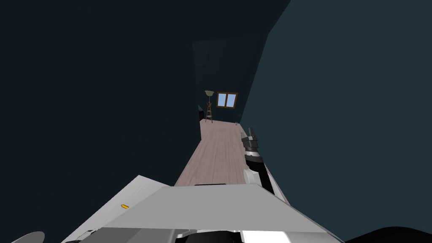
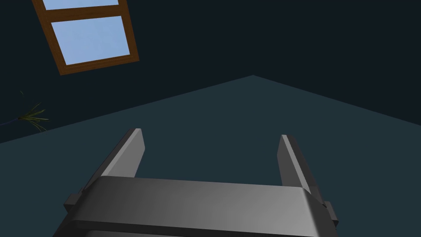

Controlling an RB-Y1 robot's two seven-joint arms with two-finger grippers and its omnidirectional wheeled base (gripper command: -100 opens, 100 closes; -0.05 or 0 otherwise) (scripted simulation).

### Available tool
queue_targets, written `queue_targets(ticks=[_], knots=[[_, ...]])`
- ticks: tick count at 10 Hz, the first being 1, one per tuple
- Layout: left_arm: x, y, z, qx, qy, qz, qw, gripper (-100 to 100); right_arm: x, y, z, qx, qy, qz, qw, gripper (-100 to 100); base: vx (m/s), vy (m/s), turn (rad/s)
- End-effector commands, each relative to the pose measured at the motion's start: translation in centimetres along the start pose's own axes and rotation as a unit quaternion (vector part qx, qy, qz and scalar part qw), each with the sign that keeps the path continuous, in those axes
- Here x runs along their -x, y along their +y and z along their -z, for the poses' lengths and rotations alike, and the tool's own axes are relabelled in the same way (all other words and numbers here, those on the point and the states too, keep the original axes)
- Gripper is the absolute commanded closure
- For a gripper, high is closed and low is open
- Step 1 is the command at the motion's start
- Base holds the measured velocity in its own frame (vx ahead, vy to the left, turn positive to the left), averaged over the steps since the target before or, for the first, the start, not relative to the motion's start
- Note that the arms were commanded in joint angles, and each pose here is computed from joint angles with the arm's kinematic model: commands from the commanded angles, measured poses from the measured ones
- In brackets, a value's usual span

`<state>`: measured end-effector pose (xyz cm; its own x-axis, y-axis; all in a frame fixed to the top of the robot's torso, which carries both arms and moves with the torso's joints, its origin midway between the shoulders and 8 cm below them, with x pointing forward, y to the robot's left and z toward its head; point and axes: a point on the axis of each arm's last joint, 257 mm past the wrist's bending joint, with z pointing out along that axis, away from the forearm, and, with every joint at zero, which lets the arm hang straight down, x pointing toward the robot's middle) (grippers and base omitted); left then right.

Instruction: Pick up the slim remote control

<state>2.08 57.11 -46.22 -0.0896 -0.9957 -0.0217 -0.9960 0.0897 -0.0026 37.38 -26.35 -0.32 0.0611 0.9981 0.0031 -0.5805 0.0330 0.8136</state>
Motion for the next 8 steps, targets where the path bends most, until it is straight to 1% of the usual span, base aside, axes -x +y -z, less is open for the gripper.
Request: queue_targets(ticks=[1, 2, 3, 4, 5, 6, 7, 8], knots=[[0.0, 0.0, 0.0, 0.000, 0.000, 0.000, 1.0000, 100, 0.0, 0.0, 0.0, 0.000, 0.000, 0.000, 1.0000, 0, 0.000, 0.000, 0.000], [0.0, 0.0, 0.0, 0.000, 0.000, 0.000, 1.0000, 100, 0.0, 0.0, 0.0, 0.000, 0.000, 0.000, 1.0000, 0, 0.000, 0.000, 0.000], [0.0, 0.0, 0.0, 0.000, 0.000, 0.000, 1.0000, 0, 0.0, 0.0, 0.0, 0.000, 0.000, 0.000, 1.0000, 0, 0.000, 0.000, 0.000], [0.5, 0.1, 1.2, -0.001, 0.000, -0.003, 1.0000, 100, 0.0, 0.0, 0.0, 0.000, 0.000, 0.000, 1.0000, 0, 0.023, -0.025, 0.059], [0.5, 0.1, 1.2, -0.001, 0.000, -0.003, 1.0000, 100, 0.0, 0.0, 0.0, 0.000, 0.000, 0.000, 1.0000, 0, 0.032, -0.028, 0.048], [0.8, 0.2, 2.0, -0.001, 0.000, -0.005, 1.0000, 100, 0.0, 0.0, 0.0, 0.000, 0.000, 0.000, 1.0000, 0, 0.032, -0.029, 0.031], [0.8, 0.2, 1.6, -0.002, -0.001, -0.004, 1.0000, 100, 0.0, 0.0, 0.0, 0.000, 0.000, 0.000, 1.0000, 0, 0.014, -0.013, 0.012], [0.8, 0.3, 1.7, -0.002, -0.001, -0.004, 1.0000, 0, 0.0, 0.0, 0.0, 0.000, 0.000, 0.000, 1.0000, 0, 0.000, 0.000, 0.000]])
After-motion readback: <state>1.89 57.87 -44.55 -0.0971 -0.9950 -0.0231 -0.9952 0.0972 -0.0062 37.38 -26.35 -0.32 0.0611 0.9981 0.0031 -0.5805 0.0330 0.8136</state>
